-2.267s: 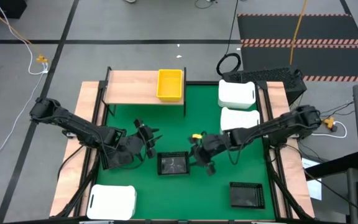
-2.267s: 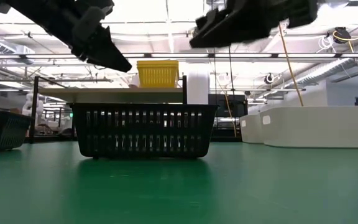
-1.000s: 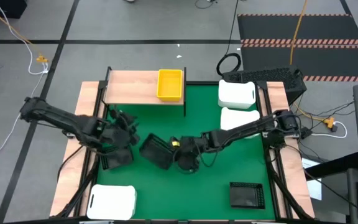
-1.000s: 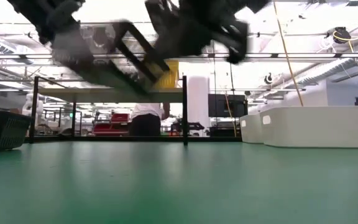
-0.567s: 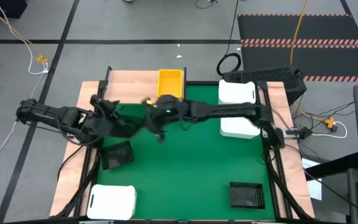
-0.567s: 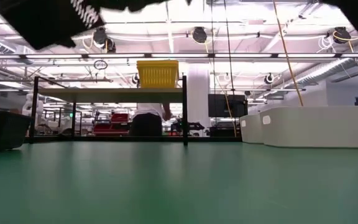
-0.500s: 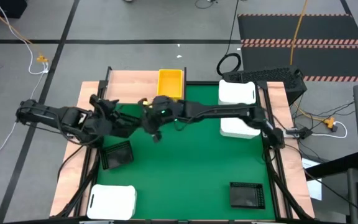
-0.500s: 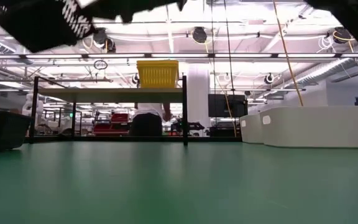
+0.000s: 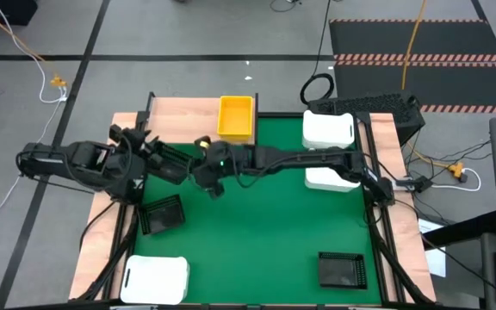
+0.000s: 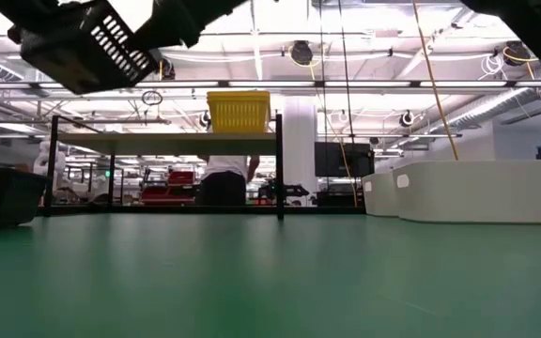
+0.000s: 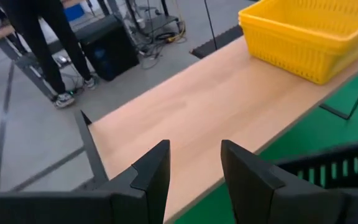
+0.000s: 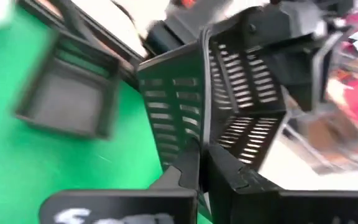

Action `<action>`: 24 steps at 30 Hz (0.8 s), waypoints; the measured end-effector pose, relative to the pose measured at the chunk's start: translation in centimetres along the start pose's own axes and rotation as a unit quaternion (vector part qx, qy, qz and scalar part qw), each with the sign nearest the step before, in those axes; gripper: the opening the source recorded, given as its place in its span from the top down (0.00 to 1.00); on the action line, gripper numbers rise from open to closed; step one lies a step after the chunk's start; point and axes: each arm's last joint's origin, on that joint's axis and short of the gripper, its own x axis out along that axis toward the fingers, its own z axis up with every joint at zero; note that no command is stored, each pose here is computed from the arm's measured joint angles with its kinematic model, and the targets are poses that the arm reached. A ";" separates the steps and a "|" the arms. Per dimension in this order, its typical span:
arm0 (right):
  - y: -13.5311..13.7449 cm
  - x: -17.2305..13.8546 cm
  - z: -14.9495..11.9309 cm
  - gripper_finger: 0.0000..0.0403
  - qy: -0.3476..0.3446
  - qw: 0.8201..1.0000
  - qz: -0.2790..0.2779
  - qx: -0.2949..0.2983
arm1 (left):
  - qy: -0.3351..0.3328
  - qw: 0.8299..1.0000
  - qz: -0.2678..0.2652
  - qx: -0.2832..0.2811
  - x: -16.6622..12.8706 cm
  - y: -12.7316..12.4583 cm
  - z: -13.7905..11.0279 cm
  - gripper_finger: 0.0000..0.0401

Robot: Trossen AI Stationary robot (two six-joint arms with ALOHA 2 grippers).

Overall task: Stack baskets on shelf by color
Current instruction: Put the middle black bin on the shelf

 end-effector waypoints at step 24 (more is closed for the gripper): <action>-4.4 -0.6 0.2 1.00 0.003 0.963 -0.261 0.068 | 0.046 0.997 0.065 0.023 -1.1 3.3 -1.4 0.64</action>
